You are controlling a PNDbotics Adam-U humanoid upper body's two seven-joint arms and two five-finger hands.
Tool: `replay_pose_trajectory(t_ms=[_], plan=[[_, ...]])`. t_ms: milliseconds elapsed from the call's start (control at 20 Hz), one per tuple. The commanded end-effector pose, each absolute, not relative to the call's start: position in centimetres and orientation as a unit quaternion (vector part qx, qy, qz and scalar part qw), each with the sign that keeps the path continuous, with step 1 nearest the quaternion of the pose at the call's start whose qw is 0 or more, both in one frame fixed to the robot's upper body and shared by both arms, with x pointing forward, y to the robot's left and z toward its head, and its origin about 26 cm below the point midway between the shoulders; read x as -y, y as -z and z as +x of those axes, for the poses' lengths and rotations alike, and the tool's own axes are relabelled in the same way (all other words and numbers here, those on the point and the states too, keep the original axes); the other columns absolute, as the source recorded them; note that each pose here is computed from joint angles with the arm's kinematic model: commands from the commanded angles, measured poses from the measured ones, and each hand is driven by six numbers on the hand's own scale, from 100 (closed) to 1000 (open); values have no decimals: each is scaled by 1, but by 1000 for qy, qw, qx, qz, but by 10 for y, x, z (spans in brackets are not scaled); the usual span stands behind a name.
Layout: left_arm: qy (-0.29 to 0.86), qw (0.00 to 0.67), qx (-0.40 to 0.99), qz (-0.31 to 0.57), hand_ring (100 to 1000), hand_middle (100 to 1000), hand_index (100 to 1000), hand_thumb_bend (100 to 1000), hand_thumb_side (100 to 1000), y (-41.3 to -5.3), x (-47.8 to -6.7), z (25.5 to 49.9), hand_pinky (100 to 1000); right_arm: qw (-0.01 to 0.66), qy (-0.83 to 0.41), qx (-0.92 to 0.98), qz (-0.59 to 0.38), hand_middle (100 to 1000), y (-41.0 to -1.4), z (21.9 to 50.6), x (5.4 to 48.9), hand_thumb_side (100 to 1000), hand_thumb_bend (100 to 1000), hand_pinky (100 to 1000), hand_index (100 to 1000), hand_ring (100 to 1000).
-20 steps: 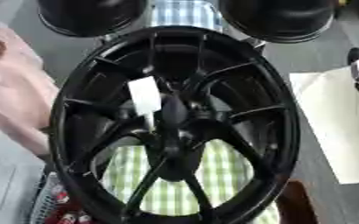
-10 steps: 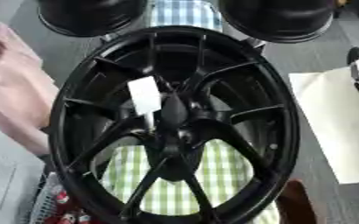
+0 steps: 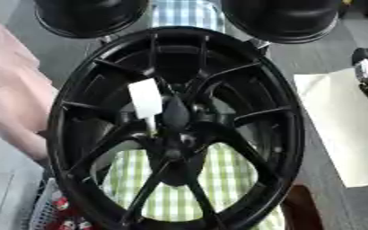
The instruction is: Pull the pin out of the wheel hub.
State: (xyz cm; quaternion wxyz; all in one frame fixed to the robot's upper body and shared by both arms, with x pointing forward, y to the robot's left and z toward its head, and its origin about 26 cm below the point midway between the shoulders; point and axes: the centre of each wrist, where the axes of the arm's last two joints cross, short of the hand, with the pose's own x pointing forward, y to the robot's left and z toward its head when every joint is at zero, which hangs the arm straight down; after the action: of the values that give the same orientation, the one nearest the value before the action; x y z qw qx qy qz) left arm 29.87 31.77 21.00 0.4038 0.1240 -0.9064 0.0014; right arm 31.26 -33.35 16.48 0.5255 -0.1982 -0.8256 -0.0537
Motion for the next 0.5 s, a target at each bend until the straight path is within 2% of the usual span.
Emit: replay_pose_trajectory(t_ms=[50,200,500], plan=[[91,337,926,142,632,624,742,383,430,-246,-311,297,751,518,41,828,-213,614,-173,311,341,405,274,823,701,757],[172,282,933,144,649,633,755,426,399,-270,-298,301,761,519,37,824,-223,614,-172,309,344,406,274,823,701,757],[325,206,908,166,690,663,782,497,424,-309,-269,302,783,520,32,820,-238,614,-172,306,351,407,273,823,701,757]])
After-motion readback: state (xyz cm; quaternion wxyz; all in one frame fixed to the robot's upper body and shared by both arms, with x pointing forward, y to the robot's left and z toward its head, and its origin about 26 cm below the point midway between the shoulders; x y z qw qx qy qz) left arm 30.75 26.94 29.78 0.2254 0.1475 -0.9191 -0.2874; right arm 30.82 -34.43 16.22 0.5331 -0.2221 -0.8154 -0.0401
